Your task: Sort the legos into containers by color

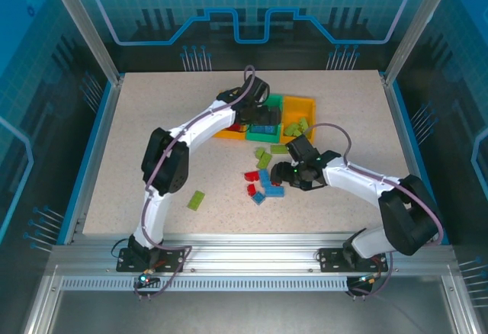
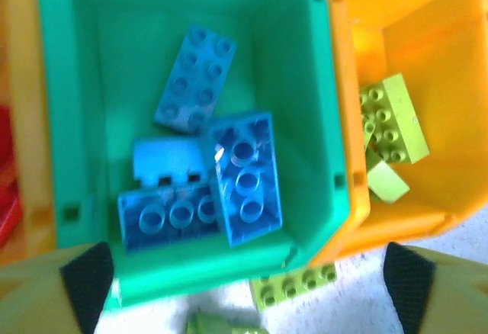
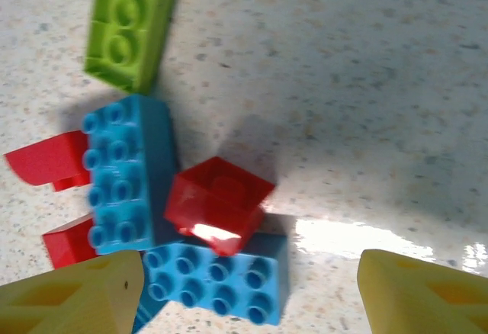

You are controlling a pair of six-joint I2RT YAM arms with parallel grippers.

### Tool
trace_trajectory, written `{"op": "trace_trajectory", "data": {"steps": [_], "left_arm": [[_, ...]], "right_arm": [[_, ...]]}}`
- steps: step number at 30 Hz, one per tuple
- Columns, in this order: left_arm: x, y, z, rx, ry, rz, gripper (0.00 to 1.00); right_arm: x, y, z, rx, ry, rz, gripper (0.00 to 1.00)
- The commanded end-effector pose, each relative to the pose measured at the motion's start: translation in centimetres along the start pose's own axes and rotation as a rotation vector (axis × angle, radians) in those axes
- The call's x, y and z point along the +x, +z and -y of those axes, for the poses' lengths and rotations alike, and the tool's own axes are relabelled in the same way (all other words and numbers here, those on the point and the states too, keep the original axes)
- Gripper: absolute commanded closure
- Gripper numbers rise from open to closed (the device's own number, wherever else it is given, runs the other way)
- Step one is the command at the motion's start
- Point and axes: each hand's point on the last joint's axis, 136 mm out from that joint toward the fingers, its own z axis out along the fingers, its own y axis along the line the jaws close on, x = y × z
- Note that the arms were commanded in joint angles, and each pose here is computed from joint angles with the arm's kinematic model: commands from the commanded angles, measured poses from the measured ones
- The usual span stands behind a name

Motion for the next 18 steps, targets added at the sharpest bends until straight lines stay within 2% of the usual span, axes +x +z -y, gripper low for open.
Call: {"op": "trace_trajectory", "data": {"steps": [1, 4, 9, 18], "left_arm": [[-0.8, -4.5, 0.0, 0.019, -0.018, 0.075, 0.01], [1.1, -5.5, -1.9, -0.008, -0.046, 0.073, 0.01], [3.3, -7.6, -6.3, -0.03, -0.173, 0.085, 0.01], [7.0, -11.1, -12.4, -0.098, -0.3, 0.113, 0.01]], "right_arm": [[-1.0, -1.0, -2.9, 0.004, -0.123, 0.041, 0.25], [-1.2, -0.9, -3.9, 0.075, -0.268, 0.017, 0.27], [-1.4, -0.6, -4.0, 0.192, -0.436, -0.06, 0.31], [-0.4, 1.1, -3.6, 0.252, -0.55, -0.163, 0.37]]}}
